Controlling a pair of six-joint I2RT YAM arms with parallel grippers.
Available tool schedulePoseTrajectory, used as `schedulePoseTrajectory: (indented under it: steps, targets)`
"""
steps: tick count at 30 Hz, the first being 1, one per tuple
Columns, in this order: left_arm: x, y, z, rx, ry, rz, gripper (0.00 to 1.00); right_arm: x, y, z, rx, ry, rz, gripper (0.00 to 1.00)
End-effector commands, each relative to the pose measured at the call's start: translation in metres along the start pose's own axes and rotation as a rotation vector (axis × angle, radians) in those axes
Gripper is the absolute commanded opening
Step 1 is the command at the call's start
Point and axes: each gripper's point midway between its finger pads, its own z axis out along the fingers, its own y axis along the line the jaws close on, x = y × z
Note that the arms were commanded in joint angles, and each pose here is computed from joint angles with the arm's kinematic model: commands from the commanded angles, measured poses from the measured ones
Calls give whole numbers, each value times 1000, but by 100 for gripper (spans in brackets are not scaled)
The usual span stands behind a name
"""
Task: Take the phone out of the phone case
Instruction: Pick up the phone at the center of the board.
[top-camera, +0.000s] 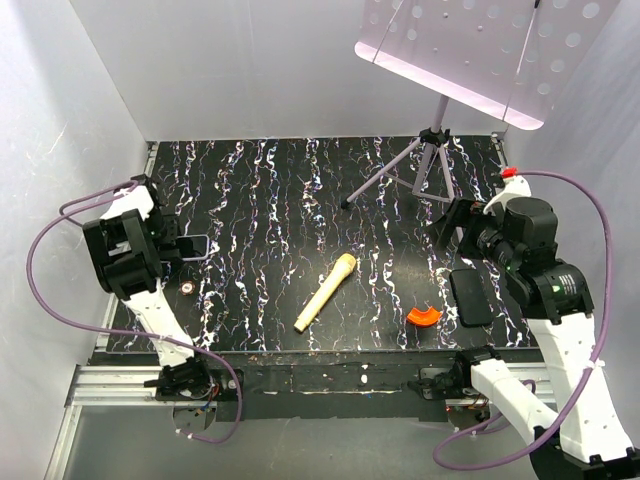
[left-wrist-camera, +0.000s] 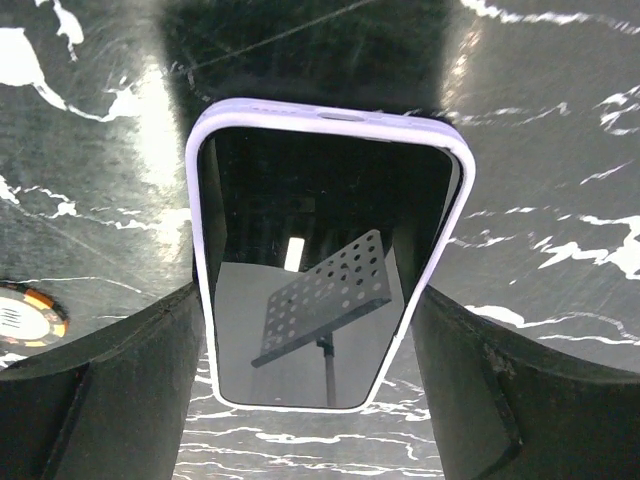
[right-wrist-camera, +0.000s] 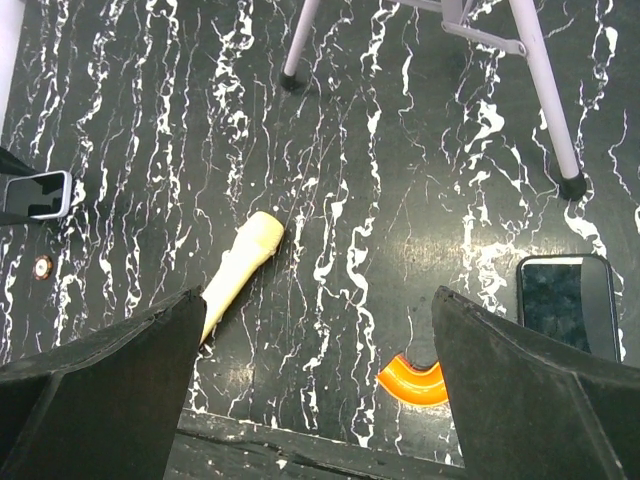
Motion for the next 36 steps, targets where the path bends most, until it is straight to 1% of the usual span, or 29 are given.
schedulePoseTrajectory:
  steps: [1,2,4,9,13,14,15,18,20,21,24,25,26,27,30,33,34,36]
  targets:
    - [13,34,15,-62,-21,76,36,11,-6,10,46,61,60,100]
    - [14,35,12,-44,-21,88,36,12,-13,12,89,72,72,100]
    - [18,36,4,-14,-24,123,34,18,-17,17,119,110,91,100]
    - [35,34,-21,80,-16,239,25,33,-24,27,160,164,141,100]
    - [62,25,-43,218,7,350,15,46,-15,33,100,219,155,100]
    - [69,21,-50,258,11,384,10,49,-13,34,88,237,159,100]
    - [75,16,-57,297,10,419,0,53,-10,35,69,257,165,100]
    - [97,1,-85,434,-1,545,0,62,5,40,-16,293,197,100]
    - [118,-5,-105,546,33,659,0,70,14,44,-72,313,211,100]
    - [134,-7,-116,612,77,723,0,73,19,46,-94,320,212,100]
    - [188,-3,-157,813,117,964,0,81,36,51,-152,342,197,100]
    - [212,5,-172,878,142,1056,0,82,43,53,-178,349,190,100]
    - [225,7,-188,958,156,1120,0,86,51,56,-203,365,183,100]
    - [250,19,-205,1041,180,1231,0,88,59,58,-226,380,177,100]
    - [292,51,-254,1271,187,1472,0,95,73,66,-267,429,199,100]
    - [310,81,-286,1460,99,1667,0,92,82,69,-296,457,217,100]
    - [316,93,-294,1525,83,1727,0,90,81,68,-283,460,206,100]
    - [320,110,-310,1646,2,1818,0,80,75,64,-238,444,174,100]
